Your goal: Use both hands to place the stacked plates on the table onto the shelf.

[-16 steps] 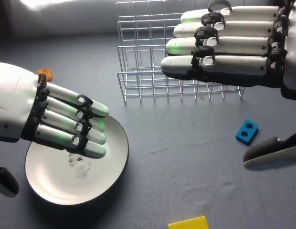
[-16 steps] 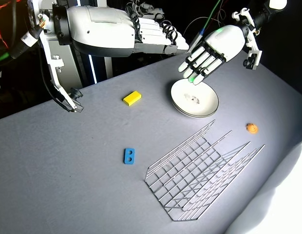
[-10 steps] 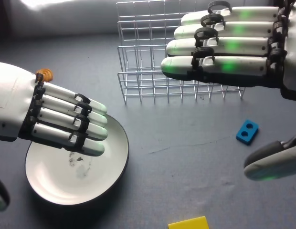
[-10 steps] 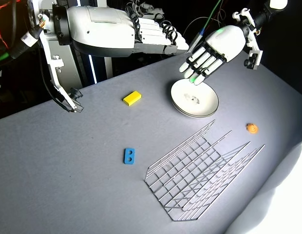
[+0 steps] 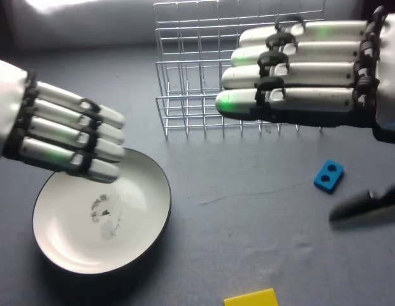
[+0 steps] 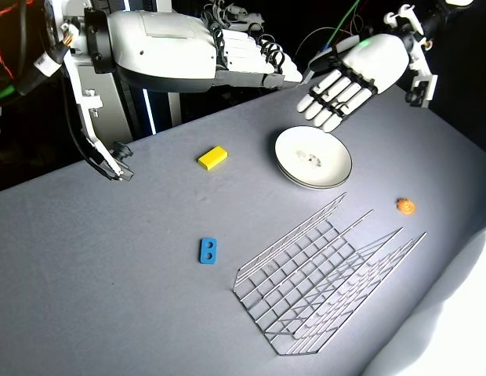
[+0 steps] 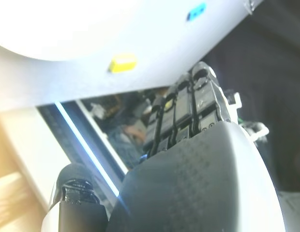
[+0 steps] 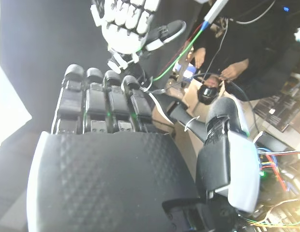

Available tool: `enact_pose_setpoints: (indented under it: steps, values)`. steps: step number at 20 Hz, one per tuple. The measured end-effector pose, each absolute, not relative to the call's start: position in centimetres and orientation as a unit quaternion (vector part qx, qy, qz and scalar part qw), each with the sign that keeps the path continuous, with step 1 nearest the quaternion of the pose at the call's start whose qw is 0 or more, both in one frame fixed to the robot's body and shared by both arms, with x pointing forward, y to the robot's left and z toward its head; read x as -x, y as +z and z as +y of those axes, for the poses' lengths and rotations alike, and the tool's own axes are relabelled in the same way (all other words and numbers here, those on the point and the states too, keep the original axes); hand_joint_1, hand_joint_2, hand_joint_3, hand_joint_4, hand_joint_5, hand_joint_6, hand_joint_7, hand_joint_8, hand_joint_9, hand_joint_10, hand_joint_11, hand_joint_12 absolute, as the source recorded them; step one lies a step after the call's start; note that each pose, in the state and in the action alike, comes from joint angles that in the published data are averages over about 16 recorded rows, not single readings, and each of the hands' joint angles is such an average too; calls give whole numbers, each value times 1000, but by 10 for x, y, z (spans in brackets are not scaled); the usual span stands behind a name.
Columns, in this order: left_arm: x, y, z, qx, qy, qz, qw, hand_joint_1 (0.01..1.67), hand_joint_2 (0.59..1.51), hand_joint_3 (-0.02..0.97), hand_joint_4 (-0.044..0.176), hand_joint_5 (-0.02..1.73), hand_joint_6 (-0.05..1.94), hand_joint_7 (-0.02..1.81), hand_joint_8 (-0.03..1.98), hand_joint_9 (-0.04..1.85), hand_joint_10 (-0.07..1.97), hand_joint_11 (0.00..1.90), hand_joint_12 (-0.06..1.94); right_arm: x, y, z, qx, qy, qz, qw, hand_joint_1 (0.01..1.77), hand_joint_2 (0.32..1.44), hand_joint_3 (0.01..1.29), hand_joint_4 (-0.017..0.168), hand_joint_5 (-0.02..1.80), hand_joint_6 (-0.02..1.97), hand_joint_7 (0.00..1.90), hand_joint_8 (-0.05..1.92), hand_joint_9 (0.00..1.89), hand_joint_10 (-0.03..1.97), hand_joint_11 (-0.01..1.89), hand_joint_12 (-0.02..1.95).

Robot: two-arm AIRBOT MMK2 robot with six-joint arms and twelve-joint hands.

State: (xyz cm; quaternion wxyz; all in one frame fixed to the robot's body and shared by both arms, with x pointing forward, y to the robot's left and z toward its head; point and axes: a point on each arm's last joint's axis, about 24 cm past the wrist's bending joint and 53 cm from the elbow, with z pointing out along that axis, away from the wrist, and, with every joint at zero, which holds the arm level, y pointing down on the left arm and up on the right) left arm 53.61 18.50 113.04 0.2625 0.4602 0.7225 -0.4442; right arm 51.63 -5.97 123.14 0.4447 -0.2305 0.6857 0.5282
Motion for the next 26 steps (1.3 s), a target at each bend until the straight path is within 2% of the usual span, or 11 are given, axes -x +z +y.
enact_pose_setpoints:
  steps: [7,10,18,26]
  values:
    - [-539,1102,213,-473,-407,742,243,17,1059,22,3,22,18,18,-3,23,12,17,17,-528,1213,-55,210,525,714,413,1003,1037,15,-1,21,14,20,9,16,7,21,20]
    - [-539,1086,223,-473,-392,754,232,16,1060,21,2,22,18,17,-3,23,12,17,17,-533,1207,-52,204,521,722,406,1141,1022,15,-1,20,14,20,9,15,7,22,20]
    - [-541,1045,246,-464,-360,783,206,16,1063,21,2,21,18,14,-3,19,11,17,18,-536,1199,-35,220,506,727,409,1096,1012,15,0,20,14,20,9,13,7,25,20]
    - [-542,1025,254,-457,-344,797,194,15,1067,22,2,20,13,13,-4,15,11,17,18,-532,1185,-15,248,495,726,408,1069,1025,15,1,19,14,20,9,12,7,26,20]
